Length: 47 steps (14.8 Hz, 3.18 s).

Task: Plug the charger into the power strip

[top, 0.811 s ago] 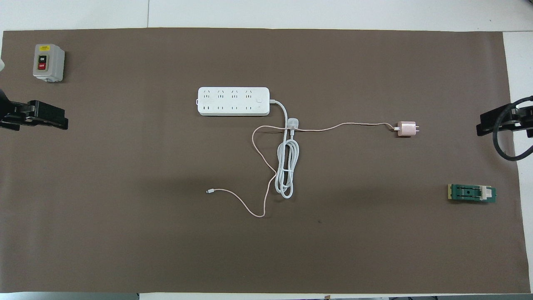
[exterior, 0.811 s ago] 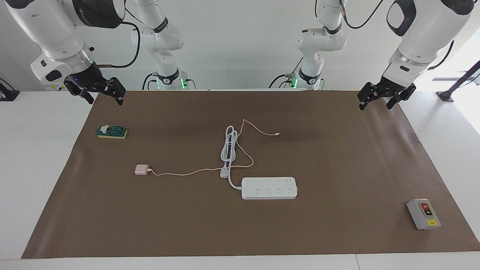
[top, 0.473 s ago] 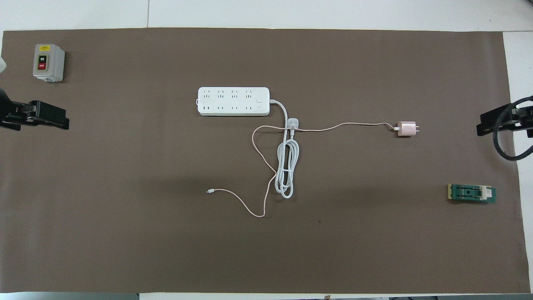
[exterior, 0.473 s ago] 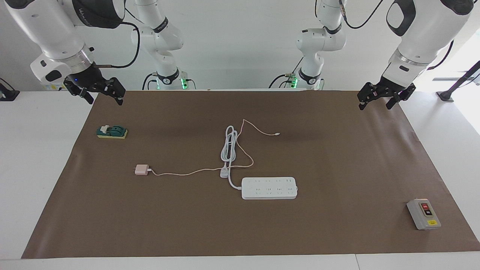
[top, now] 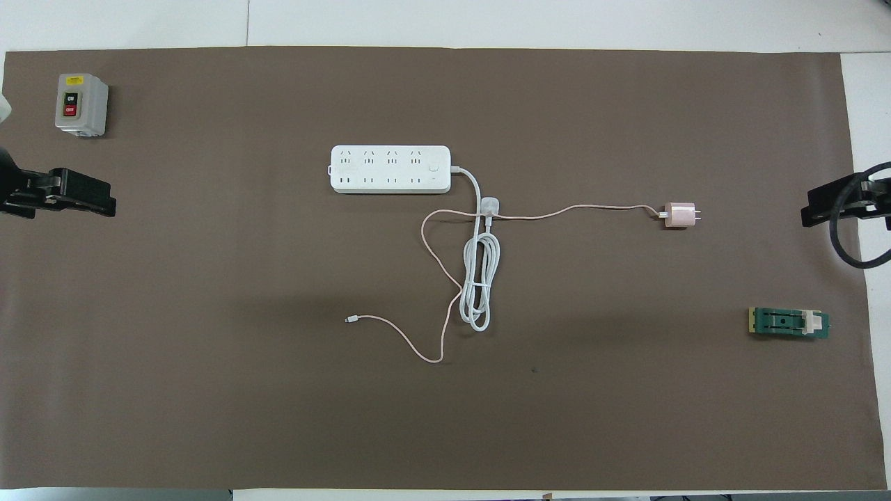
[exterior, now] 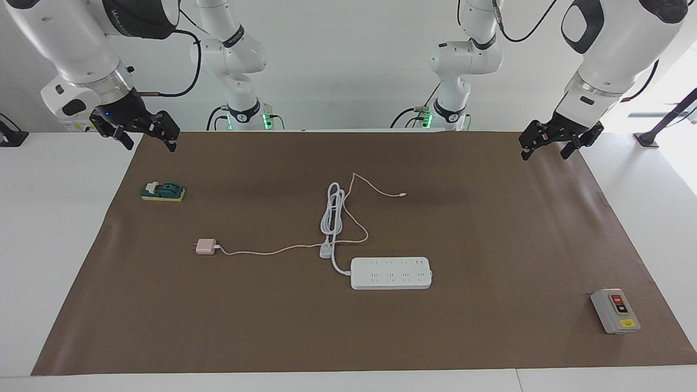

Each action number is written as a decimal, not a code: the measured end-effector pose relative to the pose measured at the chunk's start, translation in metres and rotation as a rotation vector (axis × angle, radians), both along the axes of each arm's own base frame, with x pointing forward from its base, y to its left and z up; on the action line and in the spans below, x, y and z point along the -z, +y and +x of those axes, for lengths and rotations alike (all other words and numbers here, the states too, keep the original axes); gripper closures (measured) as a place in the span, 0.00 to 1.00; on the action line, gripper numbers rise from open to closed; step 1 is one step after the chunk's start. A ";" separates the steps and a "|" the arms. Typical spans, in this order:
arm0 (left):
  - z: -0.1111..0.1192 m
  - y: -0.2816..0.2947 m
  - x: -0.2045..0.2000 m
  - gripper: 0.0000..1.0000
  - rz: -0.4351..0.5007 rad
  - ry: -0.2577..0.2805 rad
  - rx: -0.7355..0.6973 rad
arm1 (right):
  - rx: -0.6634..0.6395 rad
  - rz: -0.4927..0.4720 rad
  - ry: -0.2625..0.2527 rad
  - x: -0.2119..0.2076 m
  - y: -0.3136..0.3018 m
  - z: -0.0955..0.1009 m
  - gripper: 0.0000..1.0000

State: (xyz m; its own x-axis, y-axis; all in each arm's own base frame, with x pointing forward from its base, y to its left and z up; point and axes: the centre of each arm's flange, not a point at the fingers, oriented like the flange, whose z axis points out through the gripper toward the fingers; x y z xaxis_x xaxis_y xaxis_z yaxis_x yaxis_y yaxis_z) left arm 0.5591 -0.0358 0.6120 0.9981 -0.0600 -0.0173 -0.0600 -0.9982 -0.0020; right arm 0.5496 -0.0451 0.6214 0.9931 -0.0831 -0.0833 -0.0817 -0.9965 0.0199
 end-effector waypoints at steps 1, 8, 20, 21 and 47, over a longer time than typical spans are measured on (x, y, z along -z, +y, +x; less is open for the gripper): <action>0.000 0.000 0.001 0.00 0.000 0.001 0.000 | 0.022 0.000 0.000 0.001 -0.003 0.000 0.00; 0.000 0.000 0.003 0.00 0.001 0.011 -0.001 | 0.470 0.075 0.092 0.070 -0.021 0.011 0.00; 0.001 0.021 0.006 0.00 0.001 0.016 -0.037 | 1.330 0.463 0.397 0.267 -0.093 0.050 0.00; 0.002 0.022 0.006 0.00 0.001 0.016 -0.040 | 1.356 0.482 0.417 0.282 -0.096 0.052 0.00; 0.060 -0.082 0.109 0.00 -0.546 0.214 0.027 | 1.399 0.644 0.439 0.383 -0.092 0.063 0.50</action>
State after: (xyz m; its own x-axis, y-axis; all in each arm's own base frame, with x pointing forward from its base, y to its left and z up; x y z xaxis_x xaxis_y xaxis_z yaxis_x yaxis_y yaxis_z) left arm 0.6194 -0.1182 0.5033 0.9737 -0.1426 -0.1775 -0.0283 -0.8492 0.5273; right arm 0.6128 -0.1374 0.2385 0.0609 -0.7044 -0.7071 -0.9961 0.0019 -0.0878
